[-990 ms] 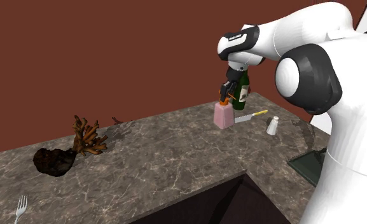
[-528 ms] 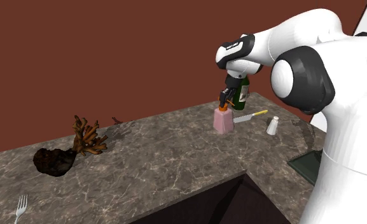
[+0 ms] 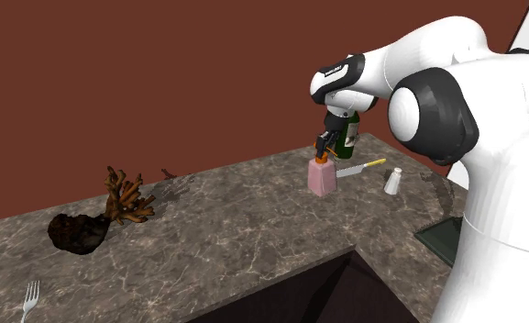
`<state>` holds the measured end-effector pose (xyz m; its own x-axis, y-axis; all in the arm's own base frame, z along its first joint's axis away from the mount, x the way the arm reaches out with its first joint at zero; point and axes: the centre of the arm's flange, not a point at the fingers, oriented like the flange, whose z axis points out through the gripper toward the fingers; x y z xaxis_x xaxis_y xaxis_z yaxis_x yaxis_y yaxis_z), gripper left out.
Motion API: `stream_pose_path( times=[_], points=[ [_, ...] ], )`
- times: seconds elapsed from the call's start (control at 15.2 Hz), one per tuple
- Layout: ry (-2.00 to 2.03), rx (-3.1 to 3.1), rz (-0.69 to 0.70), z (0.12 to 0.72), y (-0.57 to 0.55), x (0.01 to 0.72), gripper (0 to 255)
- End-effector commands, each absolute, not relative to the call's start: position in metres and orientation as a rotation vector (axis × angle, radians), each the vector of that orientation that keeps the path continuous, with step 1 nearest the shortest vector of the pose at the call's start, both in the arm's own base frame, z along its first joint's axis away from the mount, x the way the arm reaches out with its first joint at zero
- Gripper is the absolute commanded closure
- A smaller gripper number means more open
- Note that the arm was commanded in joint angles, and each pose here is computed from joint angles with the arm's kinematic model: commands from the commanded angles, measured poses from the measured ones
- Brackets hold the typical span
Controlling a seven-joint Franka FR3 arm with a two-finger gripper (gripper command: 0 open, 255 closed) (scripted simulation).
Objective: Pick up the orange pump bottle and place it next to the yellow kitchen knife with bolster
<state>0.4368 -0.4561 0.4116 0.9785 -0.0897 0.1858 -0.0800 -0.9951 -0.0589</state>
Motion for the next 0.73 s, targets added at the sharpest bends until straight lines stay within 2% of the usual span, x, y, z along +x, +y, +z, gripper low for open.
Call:
stream_pose_path(
  times=[0.0, 0.07, 0.4, 0.66],
  points=[
    [0.132, -3.074, -0.293, 0.412, -0.456, 0.437, 255],
    [0.132, -3.074, -0.293, 0.412, -0.456, 0.437, 0],
    [0.132, -3.074, -0.293, 0.412, -0.456, 0.437, 0],
    [0.132, -3.074, -0.293, 0.461, -0.458, 0.427, 0]
  ],
)
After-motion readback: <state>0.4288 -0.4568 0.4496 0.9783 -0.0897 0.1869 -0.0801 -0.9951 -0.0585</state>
